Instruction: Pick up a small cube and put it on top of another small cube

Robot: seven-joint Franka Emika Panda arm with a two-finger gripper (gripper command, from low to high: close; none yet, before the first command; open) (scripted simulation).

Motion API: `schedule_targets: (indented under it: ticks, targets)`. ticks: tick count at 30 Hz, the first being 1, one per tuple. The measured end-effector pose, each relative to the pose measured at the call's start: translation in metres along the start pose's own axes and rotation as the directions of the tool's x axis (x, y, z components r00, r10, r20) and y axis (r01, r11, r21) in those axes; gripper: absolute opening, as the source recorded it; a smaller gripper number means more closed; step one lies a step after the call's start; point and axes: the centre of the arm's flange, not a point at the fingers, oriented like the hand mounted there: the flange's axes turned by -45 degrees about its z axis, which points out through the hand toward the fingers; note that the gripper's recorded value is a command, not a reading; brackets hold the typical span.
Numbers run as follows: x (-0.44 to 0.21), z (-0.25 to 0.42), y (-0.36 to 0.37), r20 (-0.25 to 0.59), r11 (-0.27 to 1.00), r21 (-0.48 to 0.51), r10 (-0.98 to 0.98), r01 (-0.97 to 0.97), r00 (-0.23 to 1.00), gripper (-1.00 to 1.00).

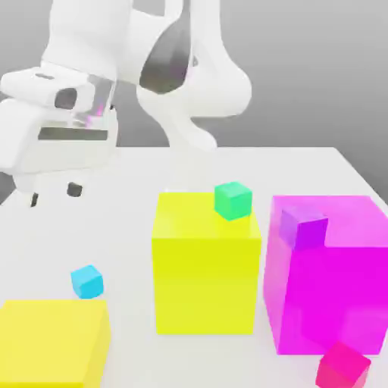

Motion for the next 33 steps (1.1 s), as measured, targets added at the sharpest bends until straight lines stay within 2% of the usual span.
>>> schedule_targets:
  ticks: [7,15,21,27,33]
  targets:
    - [-0.020,0.054,-0.033,-0.043,0.966,0.087,-0.242,0.244,0.969,0.00]
    - [-0.036,0.104,-0.078,-0.155,0.856,0.121,-0.484,0.503,0.861,0.00]
    - [-0.042,0.133,-0.114,-0.248,0.740,0.087,-0.632,0.667,0.734,0.00]
    - [-0.043,0.154,-0.147,-0.322,0.605,0.000,-0.754,0.796,0.573,0.00]
    - [-0.040,0.167,-0.147,-0.319,0.576,-0.034,-0.781,0.817,0.537,0.00]
